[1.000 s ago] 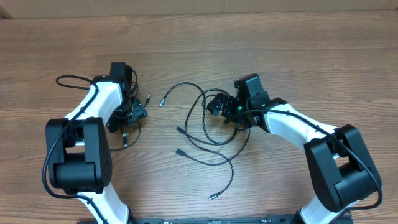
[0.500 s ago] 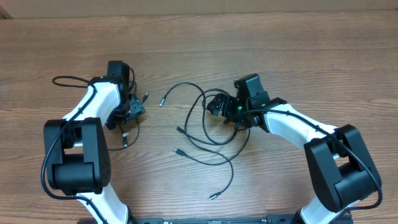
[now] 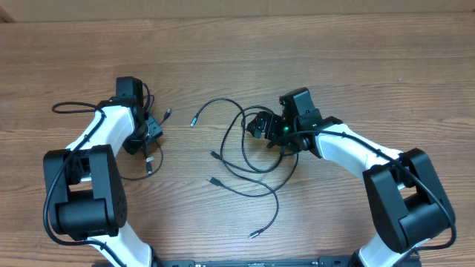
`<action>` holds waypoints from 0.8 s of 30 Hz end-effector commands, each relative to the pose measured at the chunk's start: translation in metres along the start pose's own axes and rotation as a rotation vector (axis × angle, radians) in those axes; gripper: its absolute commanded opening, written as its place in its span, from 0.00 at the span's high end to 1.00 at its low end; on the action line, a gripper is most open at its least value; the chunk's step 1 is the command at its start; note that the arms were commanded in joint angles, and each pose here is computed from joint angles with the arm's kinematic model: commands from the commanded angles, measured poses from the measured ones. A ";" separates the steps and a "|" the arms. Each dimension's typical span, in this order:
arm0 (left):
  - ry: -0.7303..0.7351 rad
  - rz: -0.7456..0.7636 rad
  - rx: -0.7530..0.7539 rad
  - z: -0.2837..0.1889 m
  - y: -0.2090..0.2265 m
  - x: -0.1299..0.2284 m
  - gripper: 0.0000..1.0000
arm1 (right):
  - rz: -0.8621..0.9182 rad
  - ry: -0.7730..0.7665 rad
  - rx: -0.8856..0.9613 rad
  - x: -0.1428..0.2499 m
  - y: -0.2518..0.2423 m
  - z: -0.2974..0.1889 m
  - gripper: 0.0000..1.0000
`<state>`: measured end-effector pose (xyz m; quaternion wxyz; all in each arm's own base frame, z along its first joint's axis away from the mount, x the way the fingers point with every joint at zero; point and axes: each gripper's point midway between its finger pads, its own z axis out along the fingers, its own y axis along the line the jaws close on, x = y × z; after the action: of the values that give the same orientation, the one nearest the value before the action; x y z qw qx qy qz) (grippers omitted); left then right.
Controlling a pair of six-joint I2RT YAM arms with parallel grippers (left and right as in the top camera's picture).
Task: Untangle cables
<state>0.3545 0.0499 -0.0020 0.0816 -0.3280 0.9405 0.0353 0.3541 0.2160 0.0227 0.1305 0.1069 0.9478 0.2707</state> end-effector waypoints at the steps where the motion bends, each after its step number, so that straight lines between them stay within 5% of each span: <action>1: 0.162 0.085 0.059 0.019 -0.003 0.035 0.25 | 0.024 0.021 0.069 0.009 -0.022 0.008 0.00; 11: 0.187 0.089 0.196 -0.029 -0.024 0.010 0.13 | 0.022 0.017 0.065 0.008 -0.021 0.008 0.00; 24: 0.102 -0.128 0.193 0.013 -0.018 0.011 0.11 | 0.016 0.004 0.054 0.005 -0.018 0.008 0.00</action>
<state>0.3801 0.0303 0.0094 0.1019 -0.3282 0.9355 -0.0822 0.3558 0.2167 0.0237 0.1341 0.1063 0.9468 0.2727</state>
